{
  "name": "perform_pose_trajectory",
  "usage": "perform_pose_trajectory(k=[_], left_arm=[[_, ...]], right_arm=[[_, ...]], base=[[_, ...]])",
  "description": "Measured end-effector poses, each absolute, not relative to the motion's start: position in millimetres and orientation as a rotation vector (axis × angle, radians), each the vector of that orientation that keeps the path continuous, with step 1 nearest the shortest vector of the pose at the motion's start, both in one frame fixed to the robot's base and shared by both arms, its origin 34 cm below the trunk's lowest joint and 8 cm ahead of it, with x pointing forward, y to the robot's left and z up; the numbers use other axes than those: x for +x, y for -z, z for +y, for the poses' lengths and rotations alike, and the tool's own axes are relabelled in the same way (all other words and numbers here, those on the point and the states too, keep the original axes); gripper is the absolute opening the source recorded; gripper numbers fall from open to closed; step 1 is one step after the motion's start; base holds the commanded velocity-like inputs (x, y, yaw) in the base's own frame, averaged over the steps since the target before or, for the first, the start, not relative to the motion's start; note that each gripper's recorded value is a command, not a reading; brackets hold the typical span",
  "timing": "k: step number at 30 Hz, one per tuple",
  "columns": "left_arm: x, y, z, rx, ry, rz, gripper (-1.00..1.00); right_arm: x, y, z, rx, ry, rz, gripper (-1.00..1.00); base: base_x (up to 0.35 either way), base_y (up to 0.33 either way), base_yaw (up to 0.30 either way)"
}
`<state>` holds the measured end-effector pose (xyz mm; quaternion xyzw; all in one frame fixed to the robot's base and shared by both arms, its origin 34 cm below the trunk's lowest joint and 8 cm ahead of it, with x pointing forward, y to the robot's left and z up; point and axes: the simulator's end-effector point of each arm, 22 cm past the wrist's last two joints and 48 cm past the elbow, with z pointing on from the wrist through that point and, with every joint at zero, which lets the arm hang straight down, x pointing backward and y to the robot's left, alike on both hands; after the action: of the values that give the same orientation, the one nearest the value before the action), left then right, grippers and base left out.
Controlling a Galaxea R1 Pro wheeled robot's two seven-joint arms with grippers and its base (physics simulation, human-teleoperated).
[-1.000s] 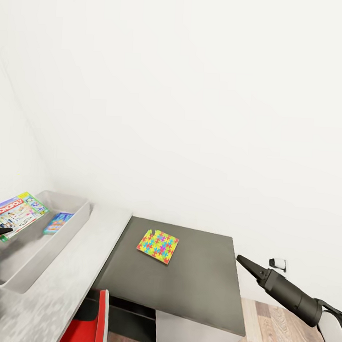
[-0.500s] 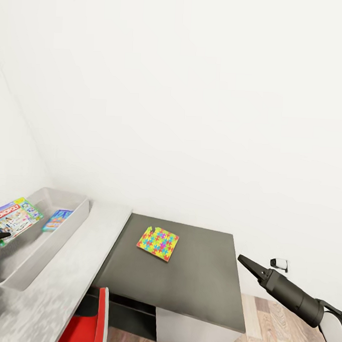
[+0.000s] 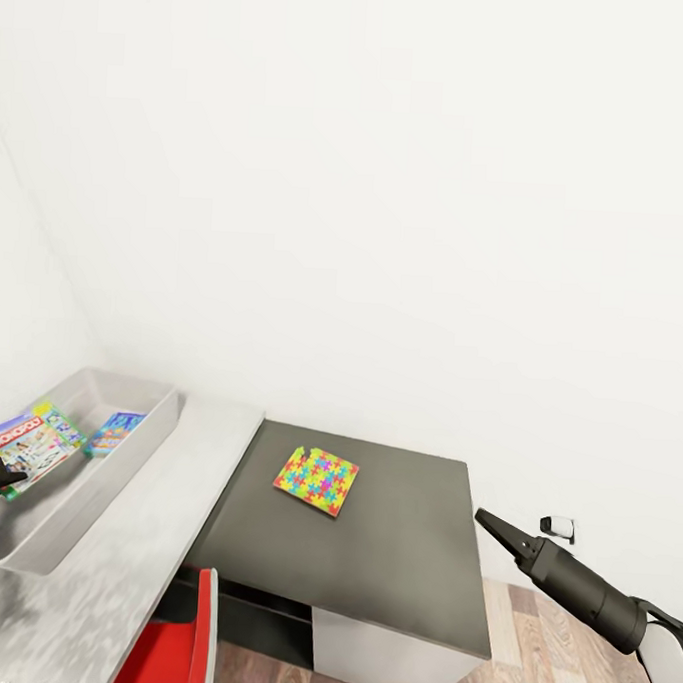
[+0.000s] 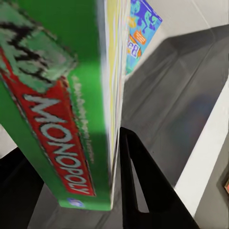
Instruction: Put all the toys in the child's room - the three board games (two on the bed and one on the table), the two jigsaw puzzles on the table, and the tennis ball on the table - inside the toy box on the table in the child's room.
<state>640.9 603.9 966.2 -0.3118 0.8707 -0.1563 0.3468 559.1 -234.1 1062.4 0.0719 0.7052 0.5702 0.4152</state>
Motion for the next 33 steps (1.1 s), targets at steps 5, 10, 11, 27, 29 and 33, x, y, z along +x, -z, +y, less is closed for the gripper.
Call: perform_pose_trajectory(k=[5, 10, 11, 27, 29, 33], left_arm=[[638.8, -957.9, 605.8, -0.826, 0.393, 2.269, -1.00], [638.3, -953.4, 606.2, -0.831, 0.389, 2.276, -1.00], [638.4, -952.9, 606.3, -0.831, 0.389, 2.276, -1.00], [681.5, -966.1, 593.6, -0.810, 0.382, 2.212, -1.00], [682.7, -965.9, 592.7, -0.807, 0.380, 2.209, -1.00], [684.8, -963.6, 588.1, -0.801, 0.383, 2.210, -1.00]], right_arm=[[559.6, -1058.7, -233.9, 0.187, -1.434, 1.778, 1.00], [559.9, -1054.7, -232.5, 0.192, -1.437, 1.785, 1.00], [559.8, -1053.9, -232.5, 0.193, -1.437, 1.787, 1.00], [560.7, -1047.2, -232.8, 0.205, -1.440, 1.797, 1.00], [560.7, -1047.2, -233.1, 0.206, -1.439, 1.796, 1.00], [560.5, -1047.3, -232.6, 0.206, -1.441, 1.796, 1.00]], base=[[0.000, 0.000, 0.093], [0.000, 0.000, 0.121], [0.000, 0.000, 0.127], [0.000, 0.000, 0.066], [0.000, 0.000, -0.037], [0.000, 0.000, -0.011]])
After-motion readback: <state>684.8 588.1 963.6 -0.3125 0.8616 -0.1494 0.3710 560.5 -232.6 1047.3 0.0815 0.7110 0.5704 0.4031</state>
